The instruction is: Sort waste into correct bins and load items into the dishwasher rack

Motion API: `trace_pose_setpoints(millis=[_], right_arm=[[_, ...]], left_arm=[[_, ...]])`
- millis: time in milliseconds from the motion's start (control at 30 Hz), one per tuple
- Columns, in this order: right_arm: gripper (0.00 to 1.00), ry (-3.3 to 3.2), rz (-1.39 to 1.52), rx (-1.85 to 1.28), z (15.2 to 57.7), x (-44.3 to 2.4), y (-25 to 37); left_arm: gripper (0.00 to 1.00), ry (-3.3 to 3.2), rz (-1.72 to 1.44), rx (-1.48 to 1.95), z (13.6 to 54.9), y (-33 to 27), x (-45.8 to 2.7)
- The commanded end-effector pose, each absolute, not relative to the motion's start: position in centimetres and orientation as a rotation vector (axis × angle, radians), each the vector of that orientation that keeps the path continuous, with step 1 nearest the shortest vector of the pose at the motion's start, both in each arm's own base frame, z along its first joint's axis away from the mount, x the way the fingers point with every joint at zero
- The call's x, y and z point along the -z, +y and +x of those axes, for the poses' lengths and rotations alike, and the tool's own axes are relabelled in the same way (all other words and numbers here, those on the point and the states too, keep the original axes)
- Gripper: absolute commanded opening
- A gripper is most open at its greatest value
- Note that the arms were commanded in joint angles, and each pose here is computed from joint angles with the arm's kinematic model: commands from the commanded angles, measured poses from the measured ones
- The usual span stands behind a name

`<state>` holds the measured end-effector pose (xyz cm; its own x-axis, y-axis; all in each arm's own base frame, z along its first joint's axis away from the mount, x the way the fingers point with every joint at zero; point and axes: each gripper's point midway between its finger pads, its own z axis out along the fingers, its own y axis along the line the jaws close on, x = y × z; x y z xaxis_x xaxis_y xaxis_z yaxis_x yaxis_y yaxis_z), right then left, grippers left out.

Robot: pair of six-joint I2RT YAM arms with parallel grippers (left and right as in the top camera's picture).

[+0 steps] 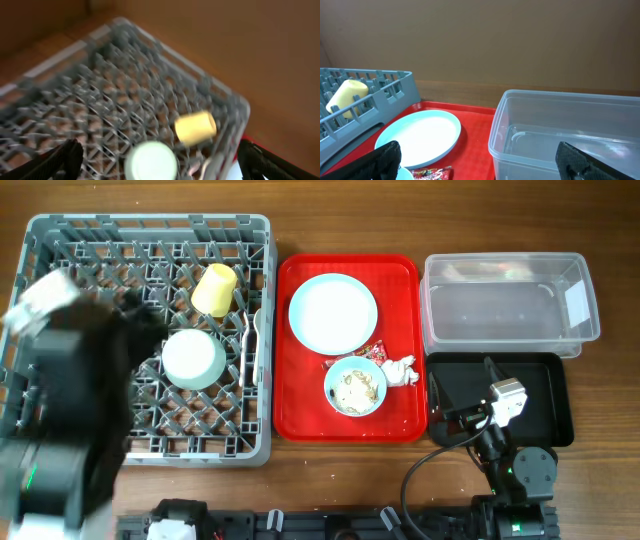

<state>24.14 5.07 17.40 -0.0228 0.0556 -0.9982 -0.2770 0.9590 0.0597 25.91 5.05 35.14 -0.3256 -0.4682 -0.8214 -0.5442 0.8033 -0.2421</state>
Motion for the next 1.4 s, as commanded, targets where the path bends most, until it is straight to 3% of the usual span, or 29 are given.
trace_pose_setpoints(millis=[0,300,933,1100,1233,1367], right_arm=[[1.0,1.57,-0.184,-0.271,24.1,-17.4,5.3],[1.0,1.57,-0.185,-0.271,24.1,-17.4,5.3],[1.0,1.547,-0.161,-0.335,24.0,-18.2,5.7],[0.99,1.574,-0.132,-0.512,22.8,-20.5,7.1],[1.0,1.619,-0.173,-0.456,21.6,-27.2,7.0],[1.0,1.842,-0.255,-0.368,21.9,-31.0,6.8]], left_arm=[[1.0,1.797,-0.84,-0.1,21.6,7.5,-38.6],[1.0,1.622,-0.832,-0.021,15.7,7.8,-41.6],[1.0,1.624,-0.832,-0.022,15.2,7.8,-41.4],[1.0,1.624,-0.832,-0.022,15.2,7.8,-41.4],[1.0,1.624,-0.832,-0.022,15.2,7.8,-41.4],[1.0,1.624,-0.832,-0.021,15.2,7.8,-41.4]])
